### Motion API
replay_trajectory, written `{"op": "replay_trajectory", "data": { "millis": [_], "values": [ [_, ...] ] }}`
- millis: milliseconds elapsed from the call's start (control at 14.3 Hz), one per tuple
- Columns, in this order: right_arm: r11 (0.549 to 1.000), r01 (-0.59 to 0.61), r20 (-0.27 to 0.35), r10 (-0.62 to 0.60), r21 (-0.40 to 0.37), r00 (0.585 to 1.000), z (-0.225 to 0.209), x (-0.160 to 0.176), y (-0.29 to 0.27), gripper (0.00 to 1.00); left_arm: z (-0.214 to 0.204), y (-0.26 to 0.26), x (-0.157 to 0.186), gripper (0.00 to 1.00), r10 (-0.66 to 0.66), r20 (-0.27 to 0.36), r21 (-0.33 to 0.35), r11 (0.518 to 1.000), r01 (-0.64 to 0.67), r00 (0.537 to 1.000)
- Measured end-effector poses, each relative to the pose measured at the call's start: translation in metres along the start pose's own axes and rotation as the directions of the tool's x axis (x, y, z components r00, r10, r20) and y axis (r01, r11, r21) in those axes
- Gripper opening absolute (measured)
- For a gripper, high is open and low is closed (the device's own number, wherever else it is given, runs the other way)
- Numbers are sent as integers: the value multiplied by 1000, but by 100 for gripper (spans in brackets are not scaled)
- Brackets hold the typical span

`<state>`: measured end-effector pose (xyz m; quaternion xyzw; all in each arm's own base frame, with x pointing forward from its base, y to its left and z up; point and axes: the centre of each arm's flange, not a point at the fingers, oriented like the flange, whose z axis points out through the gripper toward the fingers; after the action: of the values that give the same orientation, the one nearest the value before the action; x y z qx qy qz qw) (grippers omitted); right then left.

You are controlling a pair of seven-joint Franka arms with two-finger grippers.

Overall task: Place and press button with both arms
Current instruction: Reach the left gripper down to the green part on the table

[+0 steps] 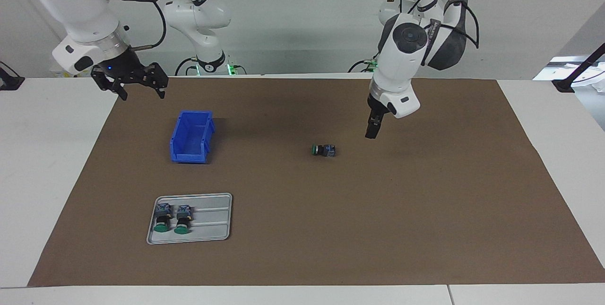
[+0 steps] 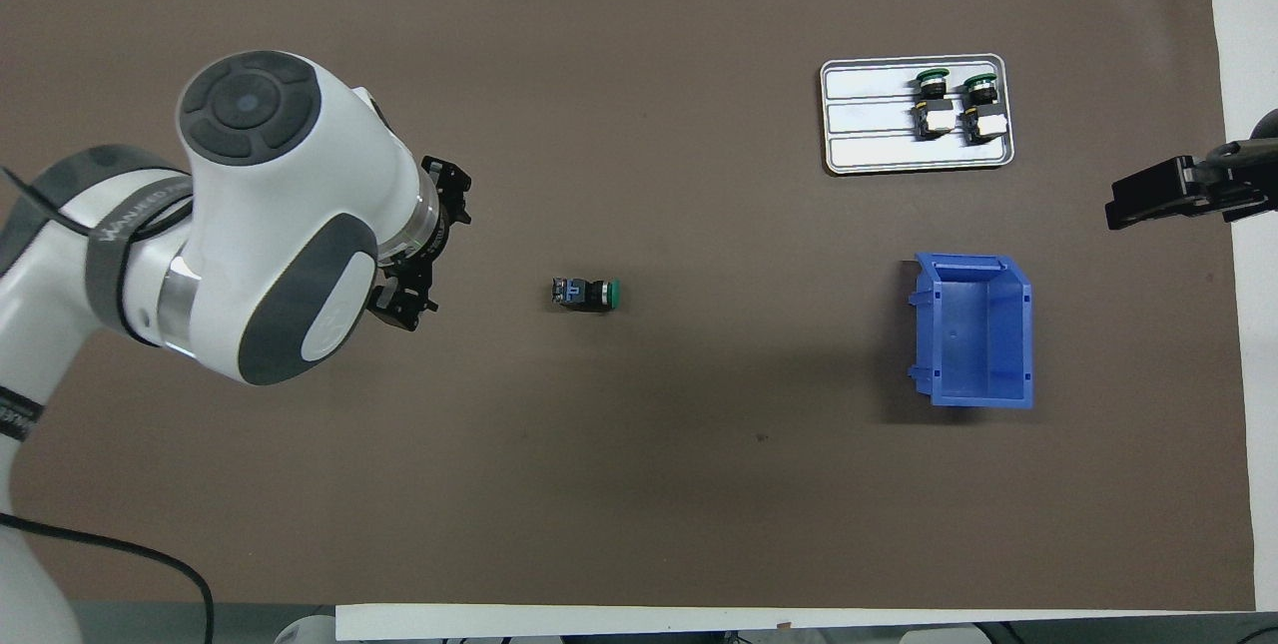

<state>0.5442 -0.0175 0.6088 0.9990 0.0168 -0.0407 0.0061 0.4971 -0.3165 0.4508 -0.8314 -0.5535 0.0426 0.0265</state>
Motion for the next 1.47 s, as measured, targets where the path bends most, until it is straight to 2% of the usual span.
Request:
{"op": "replay_trajectory", "data": {
  "millis": [280, 630, 1470],
  "values": [
    [999, -36, 19, 36, 4, 999, 9, -3, 31, 100, 41, 16, -46, 99, -92, 4, -10, 996, 92, 996],
    [999, -39, 19, 39, 5, 999, 9, -4, 34, 100, 89, 25, -103, 99, -166, -2, 1, 986, 166, 986],
    [999, -32, 19, 32, 5, 999, 9, -5, 30, 100, 149, 34, -120, 98, -216, -18, -12, 976, 215, 976]
  ]
}}
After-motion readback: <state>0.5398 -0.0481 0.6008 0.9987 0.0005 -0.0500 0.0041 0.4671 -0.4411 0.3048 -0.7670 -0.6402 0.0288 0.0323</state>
